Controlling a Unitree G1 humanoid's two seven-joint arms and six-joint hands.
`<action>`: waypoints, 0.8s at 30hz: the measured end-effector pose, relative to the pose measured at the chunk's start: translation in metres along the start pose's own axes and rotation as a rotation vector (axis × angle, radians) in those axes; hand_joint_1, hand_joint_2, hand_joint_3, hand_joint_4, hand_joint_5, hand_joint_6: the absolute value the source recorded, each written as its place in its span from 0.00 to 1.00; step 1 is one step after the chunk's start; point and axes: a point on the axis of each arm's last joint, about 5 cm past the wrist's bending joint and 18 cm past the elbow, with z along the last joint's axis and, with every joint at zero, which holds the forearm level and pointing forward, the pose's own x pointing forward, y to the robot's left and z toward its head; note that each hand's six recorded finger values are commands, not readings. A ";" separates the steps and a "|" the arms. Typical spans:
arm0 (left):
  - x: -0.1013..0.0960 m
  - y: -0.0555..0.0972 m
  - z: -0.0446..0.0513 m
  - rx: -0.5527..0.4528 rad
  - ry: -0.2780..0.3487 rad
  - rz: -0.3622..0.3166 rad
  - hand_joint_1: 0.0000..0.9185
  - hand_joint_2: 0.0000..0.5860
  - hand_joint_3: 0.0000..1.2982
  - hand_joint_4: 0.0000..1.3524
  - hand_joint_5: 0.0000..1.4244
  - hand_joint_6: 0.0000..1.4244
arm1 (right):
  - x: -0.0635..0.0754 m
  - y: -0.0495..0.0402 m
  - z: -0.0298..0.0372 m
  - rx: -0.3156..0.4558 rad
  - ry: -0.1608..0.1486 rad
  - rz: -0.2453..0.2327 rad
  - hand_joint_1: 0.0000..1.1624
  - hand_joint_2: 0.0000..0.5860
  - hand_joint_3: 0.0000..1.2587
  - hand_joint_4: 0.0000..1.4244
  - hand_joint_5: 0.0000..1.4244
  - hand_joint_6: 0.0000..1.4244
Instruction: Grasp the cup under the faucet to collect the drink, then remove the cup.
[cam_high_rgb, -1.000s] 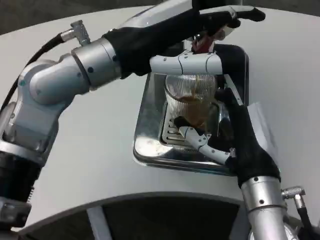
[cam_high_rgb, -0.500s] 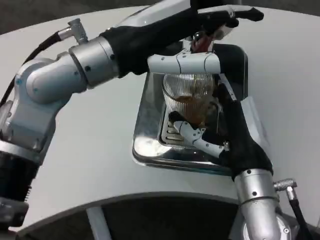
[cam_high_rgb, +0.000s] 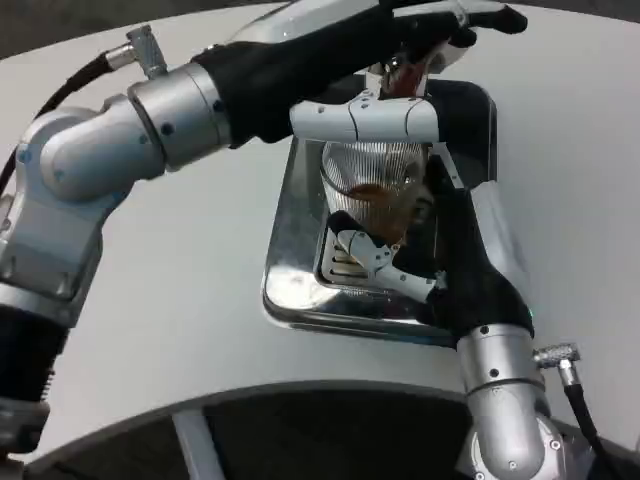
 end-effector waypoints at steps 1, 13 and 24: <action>0.000 0.000 0.0000 0.000 0.001 0.000 0.00 0.18 0.12 0.03 0.08 0.13 | 0.000 0.0005 -0.0003 -0.001 0.004 0.000 0.63 0.40 0.05 0.05 0.10 0.08; -0.002 0.001 -0.0003 -0.003 0.003 -0.002 0.00 0.18 0.12 0.03 0.08 0.13 | 0.005 0.0042 0.0010 -0.001 0.021 0.002 0.63 0.40 0.05 0.05 0.10 0.08; -0.002 0.002 0.0000 0.011 0.004 -0.006 0.00 0.18 0.12 0.03 0.08 0.13 | 0.007 0.0064 0.0017 0.000 0.038 0.002 0.63 0.41 0.05 0.05 0.10 0.08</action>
